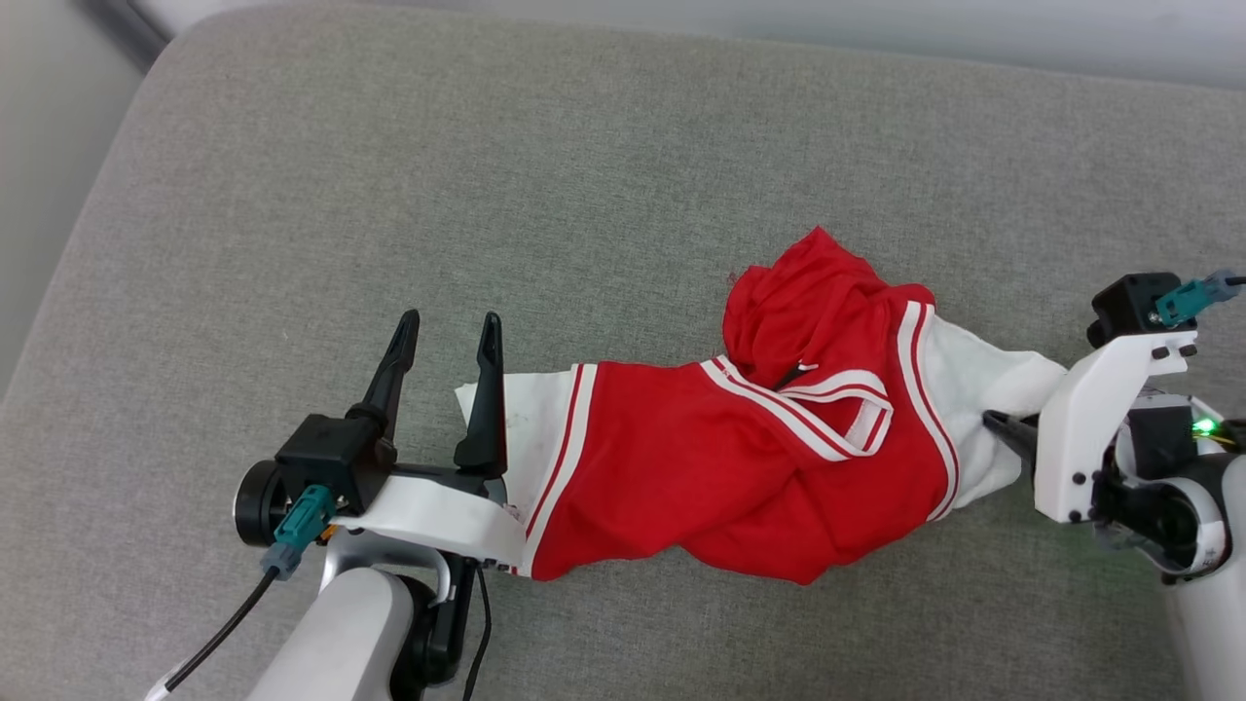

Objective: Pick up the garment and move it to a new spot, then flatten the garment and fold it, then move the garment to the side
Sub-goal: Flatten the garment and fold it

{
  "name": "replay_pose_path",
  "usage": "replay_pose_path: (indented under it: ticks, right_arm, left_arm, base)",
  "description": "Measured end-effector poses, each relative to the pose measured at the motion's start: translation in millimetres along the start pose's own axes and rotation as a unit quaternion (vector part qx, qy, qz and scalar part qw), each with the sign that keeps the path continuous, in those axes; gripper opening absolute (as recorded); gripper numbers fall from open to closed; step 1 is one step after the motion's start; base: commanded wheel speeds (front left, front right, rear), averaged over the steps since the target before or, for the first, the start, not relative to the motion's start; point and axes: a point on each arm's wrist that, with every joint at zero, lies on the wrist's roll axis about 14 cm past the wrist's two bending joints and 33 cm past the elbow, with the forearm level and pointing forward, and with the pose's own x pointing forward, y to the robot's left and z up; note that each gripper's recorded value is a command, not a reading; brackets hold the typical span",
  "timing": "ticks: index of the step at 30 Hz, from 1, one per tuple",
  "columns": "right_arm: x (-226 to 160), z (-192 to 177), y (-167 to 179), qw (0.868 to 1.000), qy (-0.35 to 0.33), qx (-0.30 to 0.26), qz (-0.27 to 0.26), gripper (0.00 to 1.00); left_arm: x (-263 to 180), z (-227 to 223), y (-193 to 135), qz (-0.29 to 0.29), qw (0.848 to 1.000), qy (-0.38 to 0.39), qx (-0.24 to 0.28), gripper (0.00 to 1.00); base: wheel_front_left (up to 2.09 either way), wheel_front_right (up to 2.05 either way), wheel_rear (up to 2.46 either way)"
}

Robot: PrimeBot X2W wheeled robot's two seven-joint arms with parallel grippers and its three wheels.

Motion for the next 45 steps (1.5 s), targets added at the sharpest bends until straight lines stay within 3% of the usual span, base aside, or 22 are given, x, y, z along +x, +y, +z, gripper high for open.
replay_pose_path:
  ticks: [6,9,15,20,23,24,34,35,37,41,45]
  right_arm:
    - [-12.2,8.2,8.5,0.999,-0.035,-0.004,0.007,0.00]
    - [-45.2,38.3,4.8,0.991,-0.135,-0.011,-0.010,0.00]
    - [-84.4,28.5,-17.5,0.980,-0.194,0.012,-0.050,0.00]
    - [-106.5,-0.3,-32.1,0.976,-0.198,0.045,-0.075,0.00]
    - [-116.4,-15.0,-40.7,0.974,-0.199,0.065,-0.089,0.00]
    - [-120.4,-23.6,-44.6,0.972,-0.199,0.078,-0.095,0.00]
    - [-116.7,-49.8,-57.9,0.968,-0.185,0.126,-0.110,0.00]
    - [-117.0,-51.1,-59.3,0.968,-0.186,0.129,-0.111,0.00]
    - [-117.2,-53.6,-61.9,0.967,-0.186,0.133,-0.115,0.00]
    - [-121.8,-47.9,-66.0,0.963,-0.202,0.126,-0.122,0.00]
    - [-128.1,-38.2,-67.2,0.962,-0.219,0.107,-0.126,0.00]
  left_arm:
    - [-5.0,5.0,11.6,0.006,1.000,0.001,0.001,1.00]
    - [-6.3,10.1,27.2,0.003,1.000,0.029,0.004,1.00]
    - [-6.1,-5.4,40.9,-0.028,0.991,0.132,0.013,1.00]
    - [-13.9,-38.8,40.0,-0.064,0.962,0.265,0.021,1.00]
    - [-22.2,-59.5,36.6,-0.086,0.937,0.337,0.027,1.00]
    - [-25.5,-70.2,30.6,-0.101,0.923,0.371,0.030,1.00]
    - [-23.5,-116.5,10.9,-0.137,0.861,0.488,0.038,1.00]
    - [-23.0,-119.0,9.2,-0.139,0.857,0.495,0.037,0.40]
    - [-21.9,-122.9,7.9,-0.141,0.852,0.503,0.034,0.00]
    - [-15.3,-121.2,-0.4,-0.146,0.862,0.484,0.033,0.00]
    - [0.0,-103.5,3.1,-0.129,0.895,0.423,0.056,0.00]
  base:
    - [0.00,0.00,0.00]
    - [0.00,0.00,0.00]
    - [0.00,0.00,0.00]
    - [0.00,0.00,0.00]
    - [0.00,0.00,0.00]
    - [0.00,0.00,0.00]
    - [0.00,0.00,0.00]
    - [0.00,0.00,0.00]
    - [0.00,0.00,0.00]
    - [0.00,0.00,0.00]
    - [0.00,0.00,0.00]
